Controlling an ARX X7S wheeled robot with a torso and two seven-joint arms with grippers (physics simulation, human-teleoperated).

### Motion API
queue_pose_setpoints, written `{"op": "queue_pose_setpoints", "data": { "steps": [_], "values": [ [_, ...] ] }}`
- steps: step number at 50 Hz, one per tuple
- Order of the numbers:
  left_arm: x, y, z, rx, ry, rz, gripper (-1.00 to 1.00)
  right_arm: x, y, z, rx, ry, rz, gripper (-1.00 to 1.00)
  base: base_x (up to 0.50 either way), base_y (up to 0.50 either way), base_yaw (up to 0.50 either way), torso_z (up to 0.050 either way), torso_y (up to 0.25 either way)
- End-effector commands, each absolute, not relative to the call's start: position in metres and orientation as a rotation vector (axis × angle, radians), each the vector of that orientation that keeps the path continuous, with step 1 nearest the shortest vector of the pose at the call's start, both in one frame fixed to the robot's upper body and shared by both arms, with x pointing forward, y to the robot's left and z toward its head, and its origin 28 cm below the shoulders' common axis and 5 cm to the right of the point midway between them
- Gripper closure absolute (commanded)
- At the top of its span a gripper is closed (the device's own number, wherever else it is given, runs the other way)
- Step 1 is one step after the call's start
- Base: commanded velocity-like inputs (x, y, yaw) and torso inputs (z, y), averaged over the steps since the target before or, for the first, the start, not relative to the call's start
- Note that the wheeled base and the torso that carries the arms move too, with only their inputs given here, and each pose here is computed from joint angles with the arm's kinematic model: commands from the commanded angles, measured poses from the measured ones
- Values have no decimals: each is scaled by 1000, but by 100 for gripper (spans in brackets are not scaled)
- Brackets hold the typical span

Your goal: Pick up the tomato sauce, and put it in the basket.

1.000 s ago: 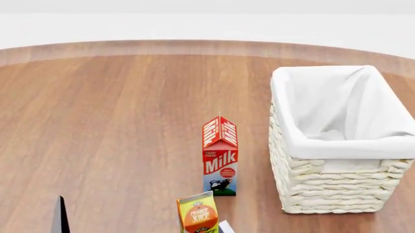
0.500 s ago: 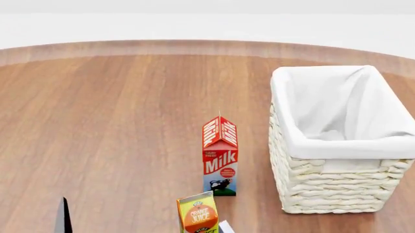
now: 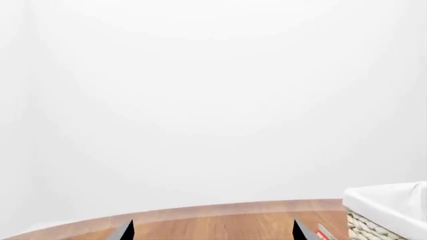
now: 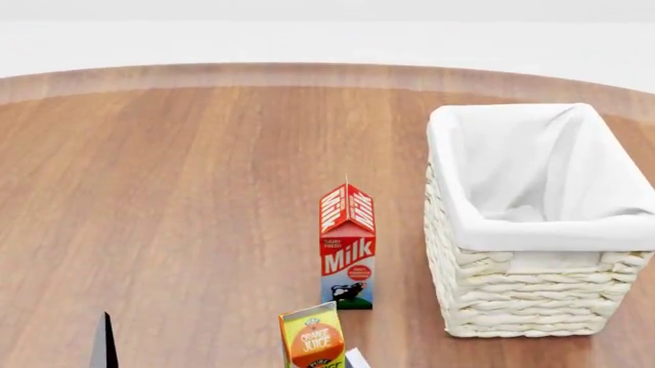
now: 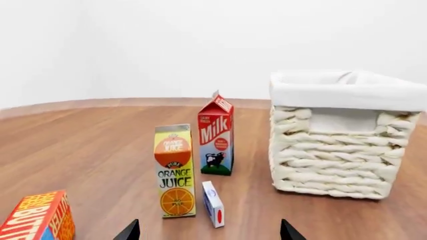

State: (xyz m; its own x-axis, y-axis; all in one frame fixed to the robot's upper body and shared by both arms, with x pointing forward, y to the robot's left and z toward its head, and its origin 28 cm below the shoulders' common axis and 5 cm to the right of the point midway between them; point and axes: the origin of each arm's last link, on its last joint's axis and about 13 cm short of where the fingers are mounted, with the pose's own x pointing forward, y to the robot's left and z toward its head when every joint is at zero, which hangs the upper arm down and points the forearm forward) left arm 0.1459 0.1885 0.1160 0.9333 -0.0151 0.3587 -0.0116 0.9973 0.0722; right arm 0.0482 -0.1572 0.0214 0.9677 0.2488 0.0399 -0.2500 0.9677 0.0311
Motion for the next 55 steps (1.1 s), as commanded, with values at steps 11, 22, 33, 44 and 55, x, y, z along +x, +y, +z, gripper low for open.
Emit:
{"op": "queue_pose_setpoints", "data": {
  "steps": [11,22,33,44,55],
  "values": [
    [146,188,115,75,-365,-5,-100,50,-150,-7,59,41,238,-100,0,0,0,0,0],
    [146,188,115,76,-365,-5,-100,51,-149,-16,66,70,229,-100,0,0,0,0,0],
    [146,188,115,76,-364,-5,-100,59,-148,-24,57,73,202,-100,0,0,0,0,0],
    [146,188,115,75,-366,-4,-100,70,-148,-29,41,90,166,-100,0,0,0,0,0],
    [146,189,116,74,-368,-1,-100,77,-147,-40,16,148,151,-100,0,0,0,0,0]
  ]
}}
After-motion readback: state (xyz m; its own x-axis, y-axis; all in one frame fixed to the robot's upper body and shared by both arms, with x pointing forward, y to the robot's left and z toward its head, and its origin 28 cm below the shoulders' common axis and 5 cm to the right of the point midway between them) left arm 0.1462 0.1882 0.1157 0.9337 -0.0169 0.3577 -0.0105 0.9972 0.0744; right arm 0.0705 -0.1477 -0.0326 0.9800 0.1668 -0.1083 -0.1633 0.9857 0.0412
